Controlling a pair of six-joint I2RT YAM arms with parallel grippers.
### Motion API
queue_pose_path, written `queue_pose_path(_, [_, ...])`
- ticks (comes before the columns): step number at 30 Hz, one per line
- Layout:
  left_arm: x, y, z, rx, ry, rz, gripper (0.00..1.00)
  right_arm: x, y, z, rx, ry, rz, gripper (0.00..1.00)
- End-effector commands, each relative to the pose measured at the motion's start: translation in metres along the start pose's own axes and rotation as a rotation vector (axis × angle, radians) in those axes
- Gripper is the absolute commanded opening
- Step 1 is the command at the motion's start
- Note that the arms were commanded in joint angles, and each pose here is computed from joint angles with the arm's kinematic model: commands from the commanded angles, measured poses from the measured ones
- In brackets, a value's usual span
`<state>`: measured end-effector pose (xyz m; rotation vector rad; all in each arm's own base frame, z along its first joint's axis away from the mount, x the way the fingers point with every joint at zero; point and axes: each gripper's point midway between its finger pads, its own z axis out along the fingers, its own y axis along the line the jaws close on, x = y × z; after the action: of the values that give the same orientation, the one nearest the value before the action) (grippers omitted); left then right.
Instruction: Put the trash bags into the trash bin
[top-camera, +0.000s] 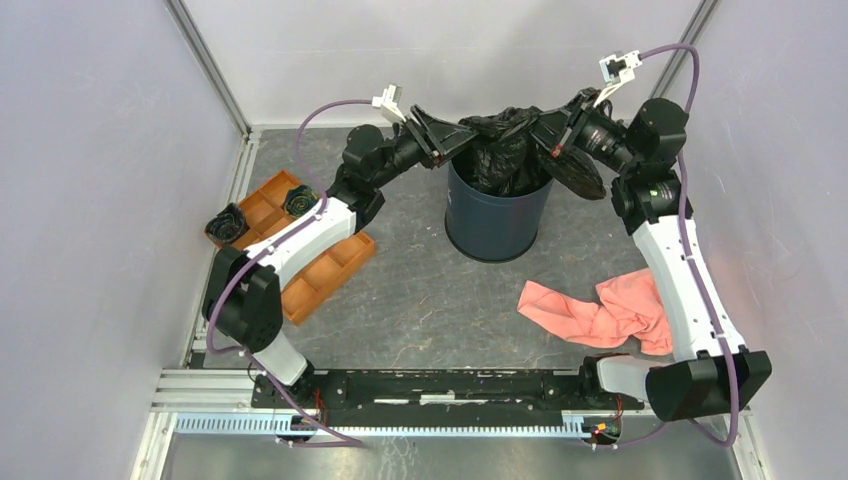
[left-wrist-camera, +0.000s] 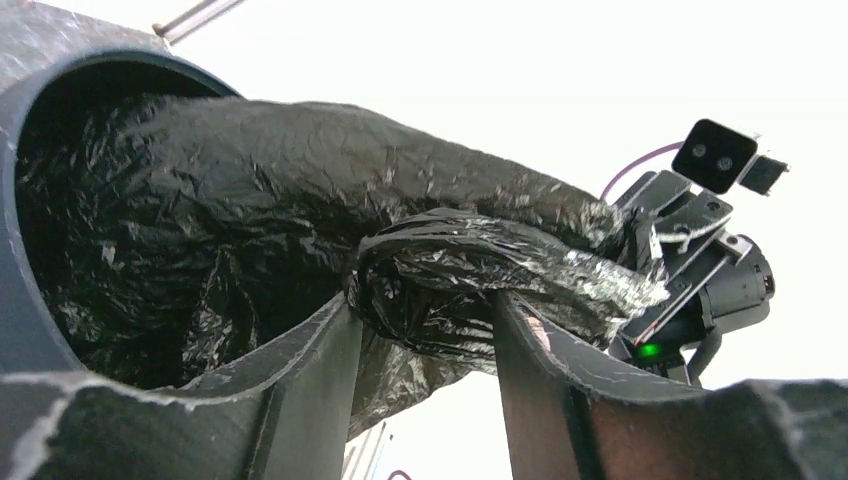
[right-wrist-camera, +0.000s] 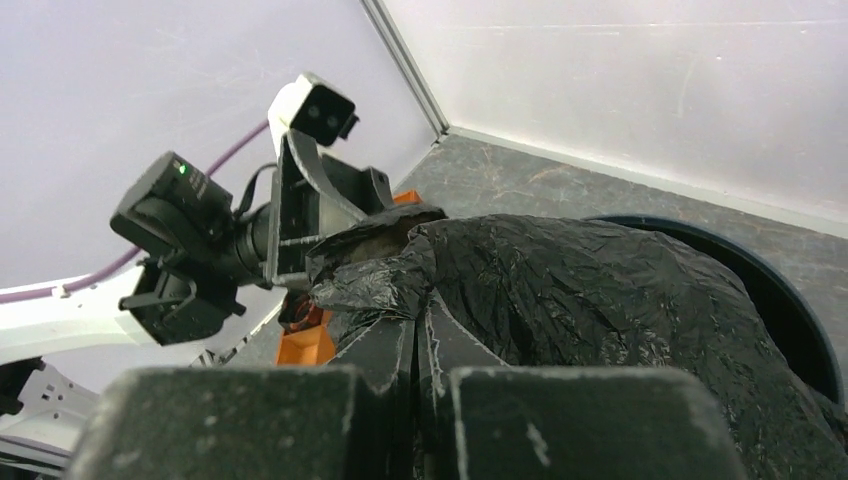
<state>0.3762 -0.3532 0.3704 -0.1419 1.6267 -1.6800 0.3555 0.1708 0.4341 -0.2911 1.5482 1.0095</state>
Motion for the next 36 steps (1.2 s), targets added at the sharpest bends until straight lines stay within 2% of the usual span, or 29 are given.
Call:
queue_pose_path(1, [-0.023, -0.024, 0.002, -0.002, -0.029, 0.131, 0.55, 0.002, 0.01, -0.016, 0.013, 0.006, -0.058, 0.0])
queue_pose_path(3, [-0.021, -0.021, 0.0, -0.013, -0.022, 0.138, 0.47, 0.007, 0.013, -0.017, -0.008, 0.007, -0.042, 0.0])
queue_pose_path(6, [-0.021, -0.022, 0.0, 0.001, -0.016, 0.157, 0.26, 0.012, 0.014, -0.014, -0.018, 0.019, -0.039, 0.01])
queue_pose_path(9, [-0.032, -0.01, -0.01, -0.1, -0.053, 0.223, 0.09, 0.013, -0.004, -0.01, 0.064, 0.048, -0.076, 0.0])
queue_pose_path(12, [-0.046, 0.004, -0.029, -0.225, -0.099, 0.297, 0.03, 0.017, -0.03, -0.001, 0.181, 0.105, -0.115, 0.0])
queue_pose_path(14, [-0.051, 0.01, -0.039, -0.278, -0.111, 0.321, 0.02, 0.034, -0.038, 0.013, 0.212, 0.164, -0.131, 0.0])
queue_pose_path(17, [-0.054, 0.021, -0.05, -0.327, -0.104, 0.33, 0.02, 0.077, -0.052, 0.033, 0.285, 0.32, -0.179, 0.0])
queue_pose_path(20, [-0.056, 0.034, -0.056, -0.388, -0.103, 0.357, 0.02, 0.101, -0.08, 0.035, 0.437, 0.427, -0.279, 0.0])
queue_pose_path(23, [-0.055, 0.047, -0.054, -0.431, -0.082, 0.367, 0.02, 0.121, -0.095, 0.042, 0.457, 0.525, -0.317, 0.01])
queue_pose_path(27, [-0.046, 0.054, -0.044, -0.416, -0.026, 0.324, 0.02, 0.127, -0.1, 0.055, 0.459, 0.555, -0.331, 0.0])
queue_pose_path(33, [-0.047, 0.031, -0.027, -0.302, -0.024, 0.287, 0.02, 0.101, -0.105, 0.058, 0.516, 0.54, -0.366, 0.0])
queue_pose_path(36, [-0.052, 0.03, -0.027, -0.312, -0.046, 0.293, 0.02, 0.117, -0.109, 0.062, 0.477, 0.598, -0.362, 0.01])
